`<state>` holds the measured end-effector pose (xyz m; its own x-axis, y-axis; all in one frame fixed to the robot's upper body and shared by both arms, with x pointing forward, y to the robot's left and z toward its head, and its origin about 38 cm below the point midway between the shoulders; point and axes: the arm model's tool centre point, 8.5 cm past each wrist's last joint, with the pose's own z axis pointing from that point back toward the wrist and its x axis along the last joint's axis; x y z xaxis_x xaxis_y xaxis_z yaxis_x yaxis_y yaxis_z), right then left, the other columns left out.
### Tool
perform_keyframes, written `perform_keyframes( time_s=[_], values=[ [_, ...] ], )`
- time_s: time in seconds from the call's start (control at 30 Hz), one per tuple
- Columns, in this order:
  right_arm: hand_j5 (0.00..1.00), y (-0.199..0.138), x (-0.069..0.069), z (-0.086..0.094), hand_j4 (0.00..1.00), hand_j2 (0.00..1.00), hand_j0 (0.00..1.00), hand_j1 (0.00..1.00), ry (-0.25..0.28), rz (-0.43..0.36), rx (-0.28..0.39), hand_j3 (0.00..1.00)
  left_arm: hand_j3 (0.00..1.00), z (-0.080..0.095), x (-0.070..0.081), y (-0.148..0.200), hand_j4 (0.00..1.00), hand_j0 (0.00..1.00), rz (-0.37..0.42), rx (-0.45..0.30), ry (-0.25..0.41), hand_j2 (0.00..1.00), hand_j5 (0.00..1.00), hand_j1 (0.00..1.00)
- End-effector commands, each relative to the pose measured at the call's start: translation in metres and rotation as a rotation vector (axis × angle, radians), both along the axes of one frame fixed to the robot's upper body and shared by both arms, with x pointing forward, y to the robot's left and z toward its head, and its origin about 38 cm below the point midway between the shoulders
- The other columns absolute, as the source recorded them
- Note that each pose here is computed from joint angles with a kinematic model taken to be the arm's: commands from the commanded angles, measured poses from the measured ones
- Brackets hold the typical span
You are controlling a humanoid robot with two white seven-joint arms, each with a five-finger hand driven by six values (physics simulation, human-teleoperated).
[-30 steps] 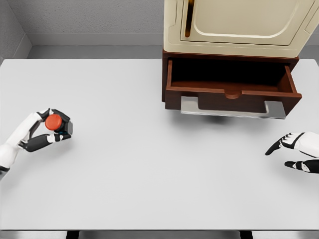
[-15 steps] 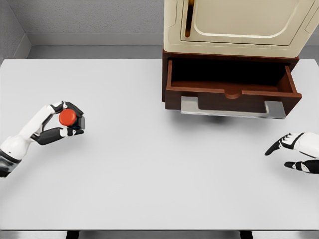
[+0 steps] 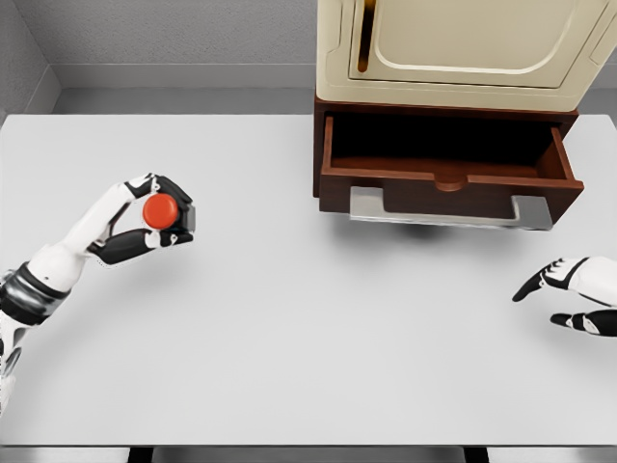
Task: Put the switch into the drawer with left arm, and close the drawer with right arm
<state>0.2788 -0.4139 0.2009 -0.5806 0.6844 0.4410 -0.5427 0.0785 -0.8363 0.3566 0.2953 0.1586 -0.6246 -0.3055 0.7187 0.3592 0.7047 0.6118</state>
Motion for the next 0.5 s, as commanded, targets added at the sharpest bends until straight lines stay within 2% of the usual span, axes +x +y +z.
perform_keyframes(
  time_s=[0.0, 0.37, 0.47],
  values=[
    [0.66, 0.0, 0.0, 0.001, 0.66, 0.66, 0.66, 0.66, 0.001, -0.002, 0.005, 0.66, 0.33, -0.002, -0.001, -0.013, 0.33, 0.33, -0.023, -0.016, 0.002, 0.33, 0.33, 0.33],
    [0.67, -0.001, 0.001, 0.001, 0.67, 0.67, 0.67, 0.67, 0.002, -0.003, 0.004, 0.67, 0.33, 0.023, 0.002, -0.05, 0.33, 0.33, -0.078, -0.064, -0.101, 0.33, 0.33, 0.33],
    [0.66, -0.001, 0.0, 0.001, 0.66, 0.66, 0.66, 0.66, 0.002, -0.003, 0.005, 0.66, 0.33, 0.03, 0.008, -0.066, 0.33, 0.33, -0.09, -0.065, -0.137, 0.33, 0.33, 0.33]
  ],
)
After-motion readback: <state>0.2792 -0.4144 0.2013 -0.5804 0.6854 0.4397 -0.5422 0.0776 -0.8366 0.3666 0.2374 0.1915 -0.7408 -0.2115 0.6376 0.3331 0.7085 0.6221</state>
